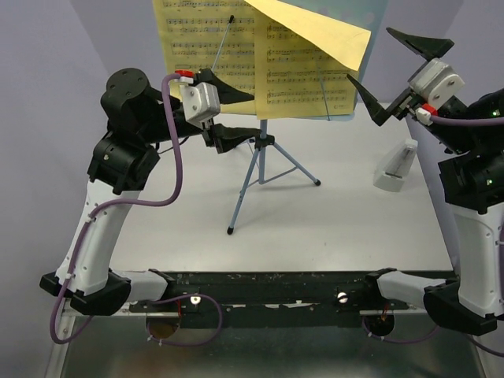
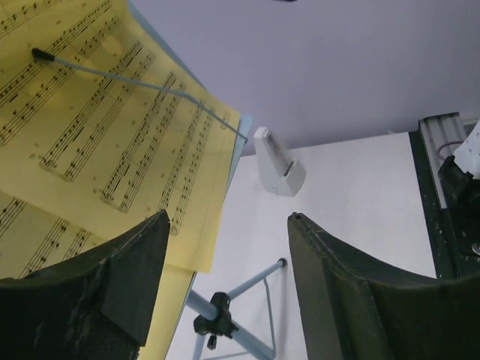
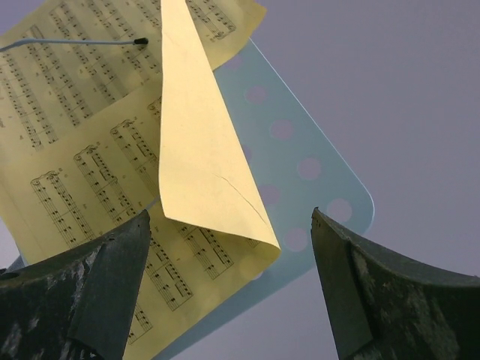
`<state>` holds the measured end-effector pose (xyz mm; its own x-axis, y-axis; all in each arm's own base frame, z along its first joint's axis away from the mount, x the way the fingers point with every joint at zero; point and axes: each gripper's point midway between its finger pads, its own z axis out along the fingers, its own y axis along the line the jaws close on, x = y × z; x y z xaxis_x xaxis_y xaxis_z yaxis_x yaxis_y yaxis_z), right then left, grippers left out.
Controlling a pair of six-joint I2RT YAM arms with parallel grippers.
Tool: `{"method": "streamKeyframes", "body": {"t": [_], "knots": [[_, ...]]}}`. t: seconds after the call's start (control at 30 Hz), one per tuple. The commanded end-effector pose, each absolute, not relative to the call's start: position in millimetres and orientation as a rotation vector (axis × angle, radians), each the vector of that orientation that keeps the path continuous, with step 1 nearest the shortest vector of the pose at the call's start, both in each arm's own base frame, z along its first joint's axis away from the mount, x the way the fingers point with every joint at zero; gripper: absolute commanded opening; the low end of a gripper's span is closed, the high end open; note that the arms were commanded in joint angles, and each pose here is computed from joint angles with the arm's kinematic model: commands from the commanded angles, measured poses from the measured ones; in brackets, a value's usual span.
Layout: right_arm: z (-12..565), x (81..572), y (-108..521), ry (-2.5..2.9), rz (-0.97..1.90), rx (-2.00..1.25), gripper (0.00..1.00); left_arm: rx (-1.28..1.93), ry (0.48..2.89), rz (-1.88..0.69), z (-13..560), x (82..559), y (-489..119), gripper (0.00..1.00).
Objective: Pack up the instrument practice props
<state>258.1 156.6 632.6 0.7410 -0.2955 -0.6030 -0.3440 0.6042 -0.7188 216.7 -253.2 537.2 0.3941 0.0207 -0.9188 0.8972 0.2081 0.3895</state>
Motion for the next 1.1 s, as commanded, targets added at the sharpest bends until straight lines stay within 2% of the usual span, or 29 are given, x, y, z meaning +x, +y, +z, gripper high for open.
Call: {"method": "streamKeyframes", "body": {"t": [0.0, 0.07, 0.3, 0.53, 1.07], "knots": [[634, 256, 174, 0.633, -0.015, -1.062, 0.93, 1.151, 0.886, -0.841, 563, 213, -275, 0.78], [634, 261, 177, 0.626, -0.018, -1.061, 0.93, 1.113, 0.888, -0.833, 567, 221, -284, 0.81], [651, 269, 178, 0.557, -0.082, -1.023, 0.92, 0.964, 0.962, -0.907, 578, 245, -318, 0.82], [656, 274, 182, 0.539, -0.094, -1.013, 0.86, 0.844, 1.042, -0.891, 579, 273, -335, 0.86], [660, 281, 185, 0.530, -0.130, -1.030, 0.54, 0.864, 1.038, -1.032, 576, 287, -371, 0.86]]}}
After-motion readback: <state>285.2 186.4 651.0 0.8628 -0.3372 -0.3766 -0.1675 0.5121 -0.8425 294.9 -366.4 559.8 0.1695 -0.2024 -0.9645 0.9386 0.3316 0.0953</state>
